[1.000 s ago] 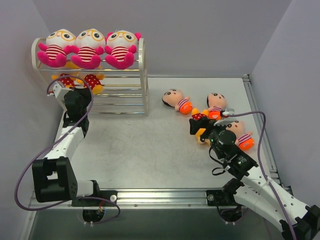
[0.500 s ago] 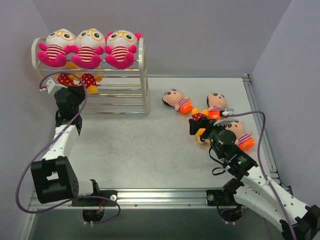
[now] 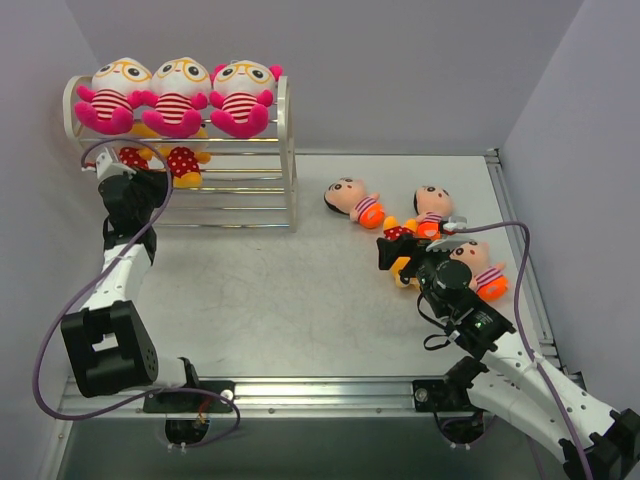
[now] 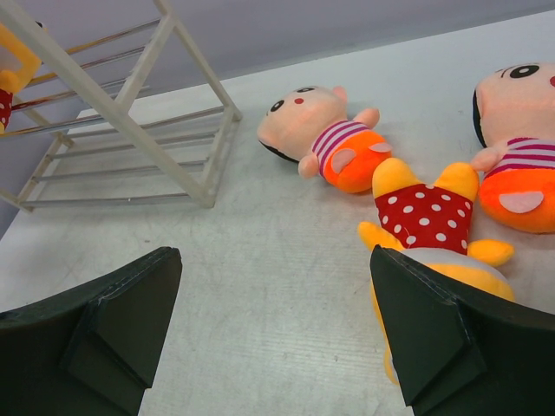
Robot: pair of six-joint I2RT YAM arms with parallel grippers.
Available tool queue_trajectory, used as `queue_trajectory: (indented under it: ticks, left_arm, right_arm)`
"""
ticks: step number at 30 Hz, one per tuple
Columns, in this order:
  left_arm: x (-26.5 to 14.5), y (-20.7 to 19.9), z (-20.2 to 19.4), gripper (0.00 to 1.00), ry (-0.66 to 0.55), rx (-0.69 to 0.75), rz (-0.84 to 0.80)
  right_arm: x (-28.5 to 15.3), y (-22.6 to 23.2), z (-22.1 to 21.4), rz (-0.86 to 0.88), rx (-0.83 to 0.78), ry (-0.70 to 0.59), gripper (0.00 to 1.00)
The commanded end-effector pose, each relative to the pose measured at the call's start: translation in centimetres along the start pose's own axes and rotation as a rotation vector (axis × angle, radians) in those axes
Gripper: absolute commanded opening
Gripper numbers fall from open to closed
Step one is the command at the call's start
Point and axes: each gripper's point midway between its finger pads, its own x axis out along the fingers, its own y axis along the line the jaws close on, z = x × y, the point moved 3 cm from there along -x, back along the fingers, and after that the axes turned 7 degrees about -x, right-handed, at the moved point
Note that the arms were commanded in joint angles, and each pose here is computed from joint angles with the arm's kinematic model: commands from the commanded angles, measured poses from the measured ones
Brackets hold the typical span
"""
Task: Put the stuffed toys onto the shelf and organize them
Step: Place the stuffed toy onto shelf
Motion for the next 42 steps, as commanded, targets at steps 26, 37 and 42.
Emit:
queue_trajectory:
  ticks: [26, 37, 42]
  left_arm:
    - [0.9, -1.5, 1.4, 0.04, 0.029, 0.098, -0.107]
    - [0.0, -0.2, 1.5, 0.16, -0.023, 0.096, -0.059]
    - [-0.2, -0.9, 1.9, 0.28, -0.030, 0.102, -0.075]
  right_arm:
    - [0.4, 0.2, 0.5, 0.017, 0.005, -0.029, 0.95]
    - [0.4, 0.3, 0.6, 0.020, 0.002, -0.027, 0.95]
    - [0.4, 0.3, 0.6, 0.022, 0.000, -0.024, 0.95]
